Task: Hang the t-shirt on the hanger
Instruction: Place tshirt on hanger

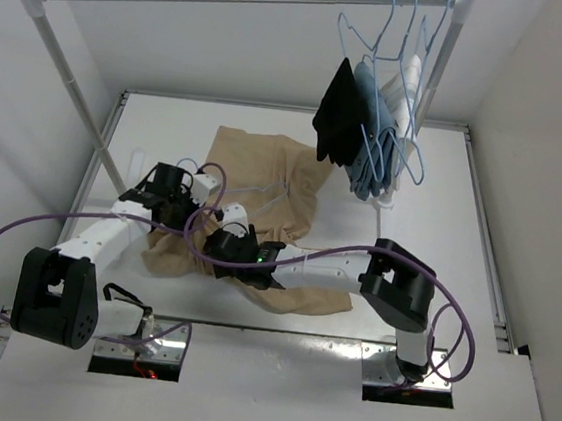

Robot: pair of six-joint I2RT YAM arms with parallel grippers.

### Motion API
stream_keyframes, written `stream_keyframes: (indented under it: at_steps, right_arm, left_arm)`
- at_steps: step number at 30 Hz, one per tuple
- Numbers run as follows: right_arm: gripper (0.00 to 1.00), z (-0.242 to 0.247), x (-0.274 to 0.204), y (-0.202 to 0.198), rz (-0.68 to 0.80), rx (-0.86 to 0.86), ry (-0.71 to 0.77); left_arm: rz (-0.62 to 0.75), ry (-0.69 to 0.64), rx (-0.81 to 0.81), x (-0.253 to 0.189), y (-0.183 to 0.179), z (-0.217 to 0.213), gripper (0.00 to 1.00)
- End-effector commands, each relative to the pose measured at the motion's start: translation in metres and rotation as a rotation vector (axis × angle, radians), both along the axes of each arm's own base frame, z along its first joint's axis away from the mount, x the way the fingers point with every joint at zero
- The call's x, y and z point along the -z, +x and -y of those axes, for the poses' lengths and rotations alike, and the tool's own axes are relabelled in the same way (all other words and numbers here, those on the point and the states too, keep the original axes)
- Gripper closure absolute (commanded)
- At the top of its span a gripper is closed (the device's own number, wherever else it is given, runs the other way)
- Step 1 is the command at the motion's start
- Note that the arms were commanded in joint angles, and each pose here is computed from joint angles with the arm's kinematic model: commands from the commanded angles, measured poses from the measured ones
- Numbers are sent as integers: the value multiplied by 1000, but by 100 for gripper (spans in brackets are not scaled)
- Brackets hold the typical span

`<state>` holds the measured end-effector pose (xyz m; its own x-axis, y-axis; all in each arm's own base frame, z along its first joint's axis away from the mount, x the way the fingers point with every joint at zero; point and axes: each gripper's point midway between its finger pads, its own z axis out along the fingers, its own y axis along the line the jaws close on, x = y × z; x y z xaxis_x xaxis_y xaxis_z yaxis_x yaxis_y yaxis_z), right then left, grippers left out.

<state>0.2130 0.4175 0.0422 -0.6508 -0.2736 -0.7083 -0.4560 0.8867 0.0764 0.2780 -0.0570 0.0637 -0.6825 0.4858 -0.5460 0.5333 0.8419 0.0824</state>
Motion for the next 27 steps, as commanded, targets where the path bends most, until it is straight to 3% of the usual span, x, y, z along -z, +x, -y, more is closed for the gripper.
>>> stream_keyframes:
  at_steps: [1, 13, 24, 27]
  right_arm:
    - [39, -11, -18, 28, 70, 156, 81]
    - [48, 1, 23, 37, 41, 211, -45]
    - [63, 111, 48, 20, -30, 470, -227]
    - [63, 144, 49, 6, -51, 549, -205]
  left_arm:
    - [55, -9, 92, -17, 10, 11, 100]
    - [45, -16, 117, -17, 6, 18, 100]
    - [79, -8, 129, -29, 12, 20, 100]
    - [72, 5, 131, -28, 11, 17, 100]
